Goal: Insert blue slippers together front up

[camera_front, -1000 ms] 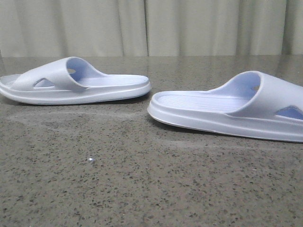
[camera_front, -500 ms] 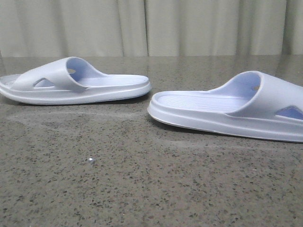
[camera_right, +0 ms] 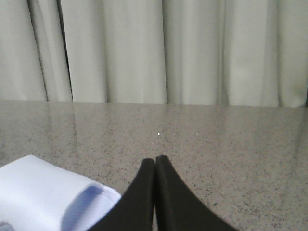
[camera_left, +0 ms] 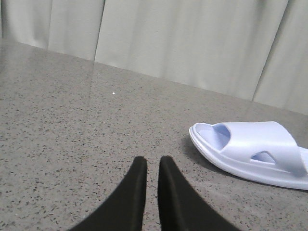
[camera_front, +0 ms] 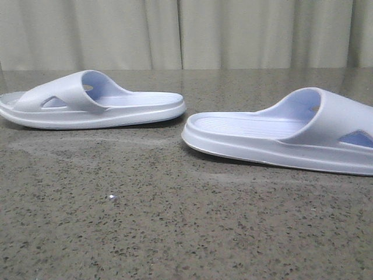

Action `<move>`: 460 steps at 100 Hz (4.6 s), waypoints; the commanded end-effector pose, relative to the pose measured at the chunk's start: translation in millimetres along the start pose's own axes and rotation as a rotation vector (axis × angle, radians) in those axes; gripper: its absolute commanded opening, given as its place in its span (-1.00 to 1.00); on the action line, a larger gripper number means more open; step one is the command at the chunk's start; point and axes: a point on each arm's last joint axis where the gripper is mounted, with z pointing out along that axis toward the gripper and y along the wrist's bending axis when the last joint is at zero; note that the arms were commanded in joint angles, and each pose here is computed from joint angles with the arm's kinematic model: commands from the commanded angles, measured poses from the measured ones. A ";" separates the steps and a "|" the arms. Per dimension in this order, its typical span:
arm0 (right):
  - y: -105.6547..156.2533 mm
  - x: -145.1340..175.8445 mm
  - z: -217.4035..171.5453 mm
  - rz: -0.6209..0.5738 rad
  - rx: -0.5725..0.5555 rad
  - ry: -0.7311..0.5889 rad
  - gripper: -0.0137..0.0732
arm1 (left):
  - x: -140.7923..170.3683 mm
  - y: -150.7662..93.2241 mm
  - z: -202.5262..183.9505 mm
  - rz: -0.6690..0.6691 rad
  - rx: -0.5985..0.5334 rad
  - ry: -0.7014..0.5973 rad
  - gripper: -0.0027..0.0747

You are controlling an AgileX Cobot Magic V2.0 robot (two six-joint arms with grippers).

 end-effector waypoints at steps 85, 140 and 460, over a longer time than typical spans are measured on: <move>4.6 -49.0 60.6 0.467 -0.004 0.374 -0.87 | -92.8 -29.7 41.0 0.017 0.007 0.250 -0.89; 11.5 -72.5 105.2 0.272 -0.106 0.720 -0.75 | -109.5 -38.4 71.2 0.091 0.040 0.417 -0.24; -10.0 -31.1 153.1 0.467 -0.255 0.982 -0.92 | -57.7 -5.8 251.8 -0.392 0.375 0.883 -0.08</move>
